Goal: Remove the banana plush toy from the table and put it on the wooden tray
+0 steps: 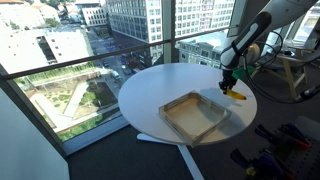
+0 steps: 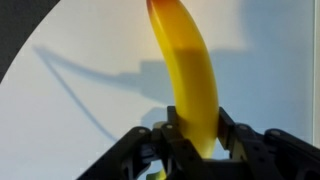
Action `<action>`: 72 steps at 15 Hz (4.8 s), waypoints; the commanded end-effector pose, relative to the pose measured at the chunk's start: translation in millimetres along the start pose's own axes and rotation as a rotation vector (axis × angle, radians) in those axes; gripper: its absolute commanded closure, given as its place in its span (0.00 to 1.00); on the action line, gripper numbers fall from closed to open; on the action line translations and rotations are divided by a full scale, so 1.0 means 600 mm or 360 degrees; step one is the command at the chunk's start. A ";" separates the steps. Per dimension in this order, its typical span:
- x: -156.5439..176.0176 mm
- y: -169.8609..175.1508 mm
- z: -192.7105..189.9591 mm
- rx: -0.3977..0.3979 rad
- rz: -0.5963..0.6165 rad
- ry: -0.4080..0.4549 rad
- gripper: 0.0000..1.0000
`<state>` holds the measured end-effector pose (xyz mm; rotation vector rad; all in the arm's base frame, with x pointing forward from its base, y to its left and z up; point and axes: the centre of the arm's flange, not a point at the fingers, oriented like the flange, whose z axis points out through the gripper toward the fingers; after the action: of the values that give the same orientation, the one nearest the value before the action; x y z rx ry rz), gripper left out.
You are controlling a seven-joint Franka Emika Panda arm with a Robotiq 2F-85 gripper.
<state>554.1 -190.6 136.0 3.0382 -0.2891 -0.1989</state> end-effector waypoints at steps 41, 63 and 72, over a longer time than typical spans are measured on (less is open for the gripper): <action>-0.052 -0.105 -0.097 -0.0019 -0.0172 -0.0061 0.84; -0.006 -0.221 -0.163 0.0094 -0.0390 0.0149 0.84; -0.016 -0.278 -0.175 0.0188 -0.0506 0.0176 0.84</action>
<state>588.4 -22.5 214.9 3.1575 0.1518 -0.0554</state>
